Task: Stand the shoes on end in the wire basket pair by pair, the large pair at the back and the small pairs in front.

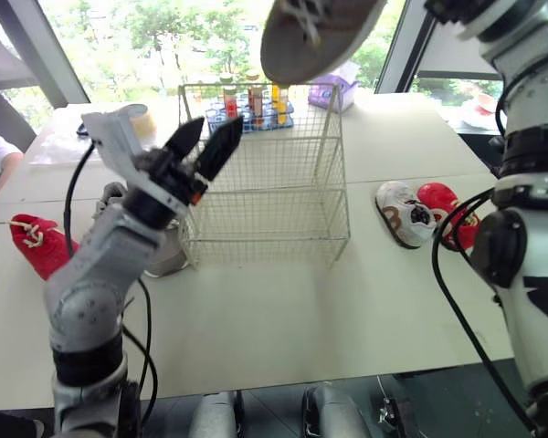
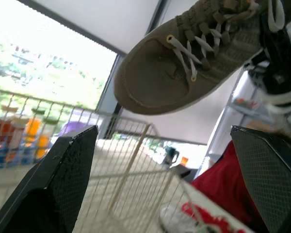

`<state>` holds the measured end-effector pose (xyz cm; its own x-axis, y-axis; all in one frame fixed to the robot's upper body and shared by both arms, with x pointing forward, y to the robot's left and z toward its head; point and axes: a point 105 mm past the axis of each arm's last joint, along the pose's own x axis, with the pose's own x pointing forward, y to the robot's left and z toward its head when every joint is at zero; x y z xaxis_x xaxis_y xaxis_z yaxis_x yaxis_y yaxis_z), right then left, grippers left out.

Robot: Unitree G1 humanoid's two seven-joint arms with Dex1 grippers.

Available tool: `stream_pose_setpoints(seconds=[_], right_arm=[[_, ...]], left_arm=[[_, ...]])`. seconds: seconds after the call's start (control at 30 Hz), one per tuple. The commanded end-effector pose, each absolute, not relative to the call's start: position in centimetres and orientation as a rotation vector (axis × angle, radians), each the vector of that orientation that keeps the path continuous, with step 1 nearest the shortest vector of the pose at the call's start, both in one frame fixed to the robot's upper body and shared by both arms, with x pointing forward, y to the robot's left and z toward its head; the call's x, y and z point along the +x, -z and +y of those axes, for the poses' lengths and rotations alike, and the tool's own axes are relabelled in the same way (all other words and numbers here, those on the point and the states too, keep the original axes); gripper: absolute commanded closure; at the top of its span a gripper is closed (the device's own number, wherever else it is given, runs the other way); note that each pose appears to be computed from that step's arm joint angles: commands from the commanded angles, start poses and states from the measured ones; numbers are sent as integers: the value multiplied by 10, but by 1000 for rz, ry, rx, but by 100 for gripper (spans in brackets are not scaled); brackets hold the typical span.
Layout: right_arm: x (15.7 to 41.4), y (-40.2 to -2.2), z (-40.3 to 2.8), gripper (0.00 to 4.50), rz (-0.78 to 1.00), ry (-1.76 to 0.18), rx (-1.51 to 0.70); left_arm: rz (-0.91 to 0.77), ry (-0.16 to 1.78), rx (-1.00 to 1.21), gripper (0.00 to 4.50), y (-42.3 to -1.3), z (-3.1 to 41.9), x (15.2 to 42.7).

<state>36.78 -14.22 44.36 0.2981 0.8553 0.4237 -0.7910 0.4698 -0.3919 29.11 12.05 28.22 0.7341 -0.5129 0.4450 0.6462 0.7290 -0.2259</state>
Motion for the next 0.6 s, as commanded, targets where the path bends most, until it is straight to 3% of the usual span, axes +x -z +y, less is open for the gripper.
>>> stream_pose_setpoints(seconds=[0.03, 0.4, 0.6], right_arm=[[364, -453, -142, 286, -645, -1121, -240], [376, -412, -106, 286, -479, -1295, -366], [394, -390, -109, 286, -426, -1197, -390]], left_arm=[[-390, 633, -299, 3, -274, 118, 278], [-276, 690, -288, 3, -247, 122, 261], [-265, 669, -310, 3, -245, 125, 269]])
